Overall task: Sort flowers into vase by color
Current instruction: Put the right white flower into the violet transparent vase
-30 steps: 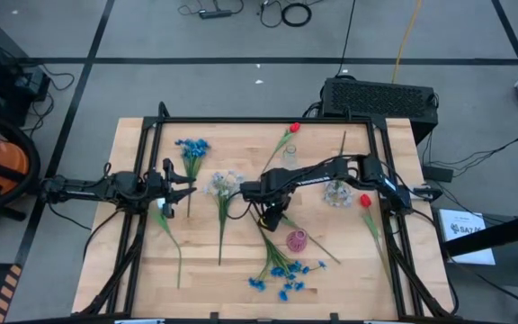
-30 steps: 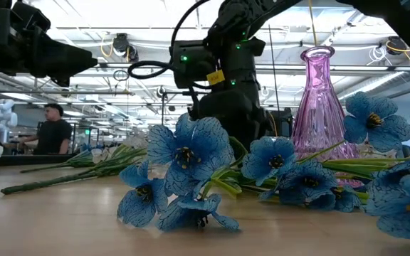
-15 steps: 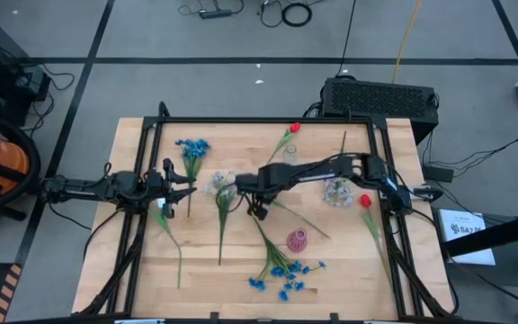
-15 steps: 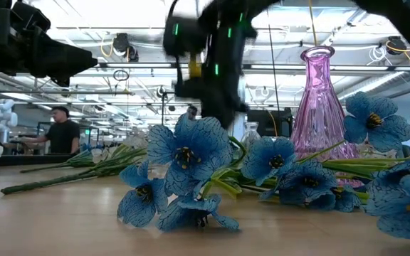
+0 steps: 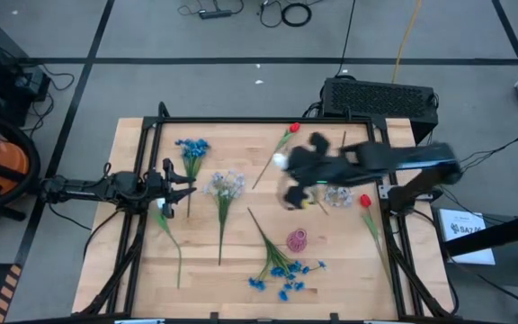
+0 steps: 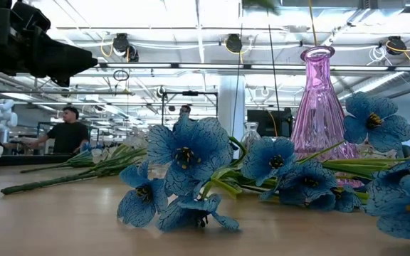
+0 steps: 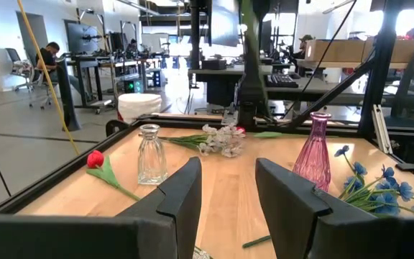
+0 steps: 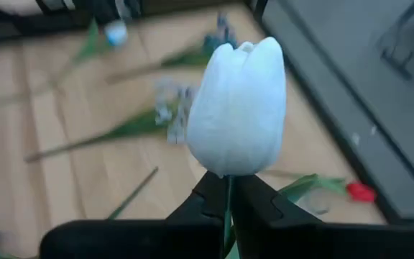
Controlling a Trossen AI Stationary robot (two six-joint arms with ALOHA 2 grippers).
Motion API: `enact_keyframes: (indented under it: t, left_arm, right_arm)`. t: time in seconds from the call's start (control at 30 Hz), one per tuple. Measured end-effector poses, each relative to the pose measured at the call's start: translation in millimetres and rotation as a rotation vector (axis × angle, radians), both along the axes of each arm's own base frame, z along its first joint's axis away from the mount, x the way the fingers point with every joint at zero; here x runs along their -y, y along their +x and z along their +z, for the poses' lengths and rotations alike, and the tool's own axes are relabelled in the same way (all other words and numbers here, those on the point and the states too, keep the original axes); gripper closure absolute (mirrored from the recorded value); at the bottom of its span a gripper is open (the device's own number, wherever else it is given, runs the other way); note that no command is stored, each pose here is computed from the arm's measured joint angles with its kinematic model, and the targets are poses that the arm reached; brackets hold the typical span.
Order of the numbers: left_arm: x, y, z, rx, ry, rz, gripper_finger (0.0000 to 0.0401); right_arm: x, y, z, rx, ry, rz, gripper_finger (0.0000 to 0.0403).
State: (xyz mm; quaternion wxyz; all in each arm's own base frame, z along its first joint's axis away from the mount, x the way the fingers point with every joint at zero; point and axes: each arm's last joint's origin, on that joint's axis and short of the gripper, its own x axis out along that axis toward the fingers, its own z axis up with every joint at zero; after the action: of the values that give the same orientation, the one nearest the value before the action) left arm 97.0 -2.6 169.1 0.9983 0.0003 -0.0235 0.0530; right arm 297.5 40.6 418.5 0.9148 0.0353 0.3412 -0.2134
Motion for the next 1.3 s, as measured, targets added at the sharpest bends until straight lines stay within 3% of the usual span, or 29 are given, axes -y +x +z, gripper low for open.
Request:
enact_keyframes:
  t: [0.17,0.33,0.53,0.83,1.3]
  left_arm:
    - [0.0,0.0,0.0,0.000,0.000,0.000,0.0263]
    - [0.0,0.0,0.1,0.000,0.000,0.000,0.0263]
    - [0.0,0.0,0.0,0.000,0.000,0.000,0.0263]
    - [0.0,0.0,0.1,0.000,0.000,-0.001,0.0263]
    - [0.0,0.0,0.0,0.000,0.000,0.000,0.0263]
  right_arm:
    - [-17.8,-70.2,46.6,0.205,-0.011,0.027,0.0402]
    - [-38.0,-104.8,55.1,0.363,0.029,0.100,0.0403]
    - [-68.4,-108.7,39.7,0.513,0.052,0.235,0.0403]
    - [-78.2,-108.5,12.5,0.635,-0.012,0.240,0.0403]
    - [-79.0,-103.9,-9.8,0.628,-0.074,0.230,0.0402]
